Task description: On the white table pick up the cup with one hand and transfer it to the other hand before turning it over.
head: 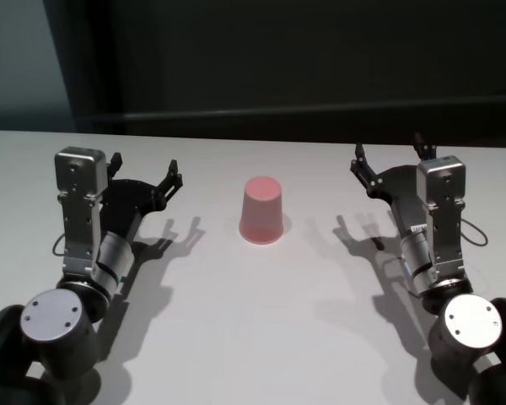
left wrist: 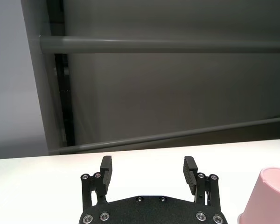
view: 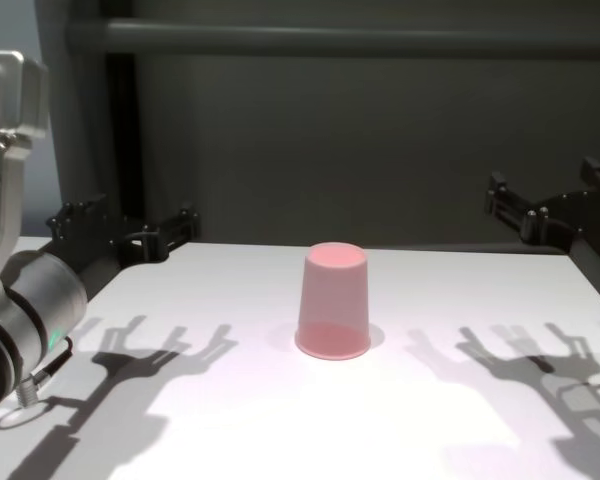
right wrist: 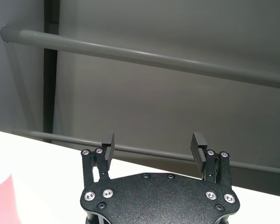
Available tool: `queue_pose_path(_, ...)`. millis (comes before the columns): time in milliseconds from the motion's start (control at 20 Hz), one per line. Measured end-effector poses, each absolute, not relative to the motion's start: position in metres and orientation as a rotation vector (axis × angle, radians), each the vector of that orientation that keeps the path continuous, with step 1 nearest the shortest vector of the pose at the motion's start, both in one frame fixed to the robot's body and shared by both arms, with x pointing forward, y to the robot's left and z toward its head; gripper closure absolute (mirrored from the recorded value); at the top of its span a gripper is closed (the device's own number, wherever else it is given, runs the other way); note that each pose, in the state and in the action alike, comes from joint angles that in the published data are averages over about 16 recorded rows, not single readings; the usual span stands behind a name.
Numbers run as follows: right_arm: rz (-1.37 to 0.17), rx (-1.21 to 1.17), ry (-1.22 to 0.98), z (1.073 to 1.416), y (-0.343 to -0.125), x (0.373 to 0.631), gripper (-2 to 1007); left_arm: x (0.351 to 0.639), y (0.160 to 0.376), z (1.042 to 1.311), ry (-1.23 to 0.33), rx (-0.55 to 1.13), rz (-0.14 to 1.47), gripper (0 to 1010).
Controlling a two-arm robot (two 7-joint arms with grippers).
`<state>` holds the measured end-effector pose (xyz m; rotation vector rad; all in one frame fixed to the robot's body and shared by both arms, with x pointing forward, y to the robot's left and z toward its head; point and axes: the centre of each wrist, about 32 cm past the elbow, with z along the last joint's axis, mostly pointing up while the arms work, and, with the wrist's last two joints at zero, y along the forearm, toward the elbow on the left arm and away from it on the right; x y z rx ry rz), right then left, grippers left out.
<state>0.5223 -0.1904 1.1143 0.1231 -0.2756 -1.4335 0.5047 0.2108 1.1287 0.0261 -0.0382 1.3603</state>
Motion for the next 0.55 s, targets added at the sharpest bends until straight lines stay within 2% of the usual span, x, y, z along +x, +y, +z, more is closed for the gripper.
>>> queue_pose_path(550,-1.433,0.123,-0.276,1.1143,-0.1904,0.5225,3,0.5047,0.2108,1.1287,-0.038,0.026,1.360,9)
